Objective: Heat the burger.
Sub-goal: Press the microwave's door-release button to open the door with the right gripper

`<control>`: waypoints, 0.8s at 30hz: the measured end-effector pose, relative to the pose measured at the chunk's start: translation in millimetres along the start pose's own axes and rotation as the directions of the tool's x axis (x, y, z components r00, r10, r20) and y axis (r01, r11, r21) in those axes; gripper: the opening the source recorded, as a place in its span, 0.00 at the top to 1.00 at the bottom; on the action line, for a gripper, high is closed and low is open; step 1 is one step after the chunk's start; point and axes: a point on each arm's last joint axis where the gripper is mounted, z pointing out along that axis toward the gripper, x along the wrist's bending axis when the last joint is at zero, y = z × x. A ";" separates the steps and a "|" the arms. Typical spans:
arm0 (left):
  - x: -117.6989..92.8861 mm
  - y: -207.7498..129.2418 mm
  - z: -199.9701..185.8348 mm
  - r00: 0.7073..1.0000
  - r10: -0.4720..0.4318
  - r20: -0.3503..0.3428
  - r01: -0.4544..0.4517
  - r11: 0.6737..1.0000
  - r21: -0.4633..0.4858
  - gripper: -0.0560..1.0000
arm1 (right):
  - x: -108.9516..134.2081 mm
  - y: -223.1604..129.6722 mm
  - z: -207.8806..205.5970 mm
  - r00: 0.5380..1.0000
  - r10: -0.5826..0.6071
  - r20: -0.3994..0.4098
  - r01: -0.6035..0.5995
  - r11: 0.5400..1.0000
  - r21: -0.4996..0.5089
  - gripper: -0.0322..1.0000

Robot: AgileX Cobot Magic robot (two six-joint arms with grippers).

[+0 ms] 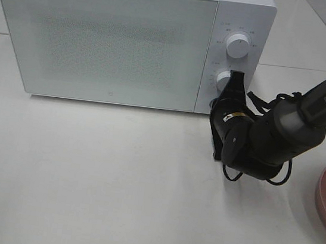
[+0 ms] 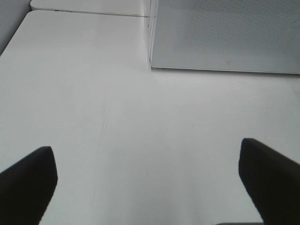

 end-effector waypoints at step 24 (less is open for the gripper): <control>0.0 0.0 0.0 1.000 0.000 0.000 0.000 1.000 0.000 0.03 | 0.4 -13.9 8.4 0.997 0.073 0.006 -0.073 0.994 -0.077 0.96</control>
